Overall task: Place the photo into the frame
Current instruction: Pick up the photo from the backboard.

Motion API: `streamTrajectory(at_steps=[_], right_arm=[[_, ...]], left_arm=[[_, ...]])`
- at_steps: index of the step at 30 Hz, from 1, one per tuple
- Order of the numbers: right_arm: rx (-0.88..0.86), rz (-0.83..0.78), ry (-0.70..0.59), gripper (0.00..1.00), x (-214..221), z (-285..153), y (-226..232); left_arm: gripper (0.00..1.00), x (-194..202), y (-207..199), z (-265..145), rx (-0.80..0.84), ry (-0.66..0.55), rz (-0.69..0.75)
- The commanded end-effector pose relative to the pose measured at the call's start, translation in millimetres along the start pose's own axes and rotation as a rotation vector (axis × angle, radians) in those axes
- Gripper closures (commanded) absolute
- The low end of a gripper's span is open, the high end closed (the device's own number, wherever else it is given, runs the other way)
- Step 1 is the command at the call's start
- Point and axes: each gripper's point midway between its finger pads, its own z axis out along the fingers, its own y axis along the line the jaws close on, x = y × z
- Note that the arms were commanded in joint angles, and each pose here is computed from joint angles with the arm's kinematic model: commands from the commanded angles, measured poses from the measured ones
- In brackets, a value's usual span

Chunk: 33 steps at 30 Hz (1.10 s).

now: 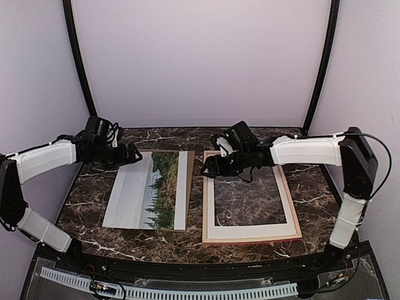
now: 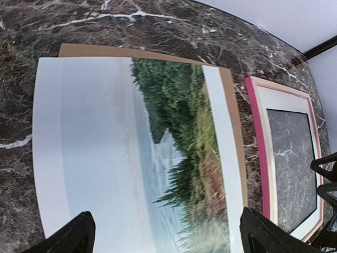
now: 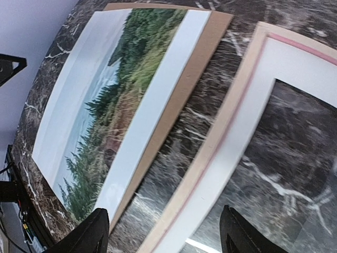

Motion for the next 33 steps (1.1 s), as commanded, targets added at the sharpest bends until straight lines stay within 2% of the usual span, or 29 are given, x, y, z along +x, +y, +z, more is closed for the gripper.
streamTrajectory(at_steps=[1, 9, 15, 28, 33], right_arm=[[-0.119, -0.055, 0.006, 0.27, -7.1, 32.9, 44.7], [-0.222, -0.104, 0.091, 0.28, 12.8, 101.0, 88.6], [-0.213, -0.115, 0.14, 0.29, 22.5, 126.3, 85.9], [-0.226, -0.096, 0.212, 0.32, 42.6, 153.5, 87.0], [-0.237, -0.092, 0.222, 0.33, 46.0, 158.2, 91.3]], left_arm=[[0.01, 8.3, 22.2, 1.6, 0.037, 0.118, 0.003], [0.05, 1.9, 80.1, 11.7, 0.016, 0.155, -0.129], [0.06, 8.9, 118.4, 17.0, -0.005, 0.189, -0.228], [0.12, 31.5, 137.7, 44.2, 0.036, 0.317, -0.3], [0.2, 40.9, 139.8, 48.0, 0.047, 0.351, -0.317]])
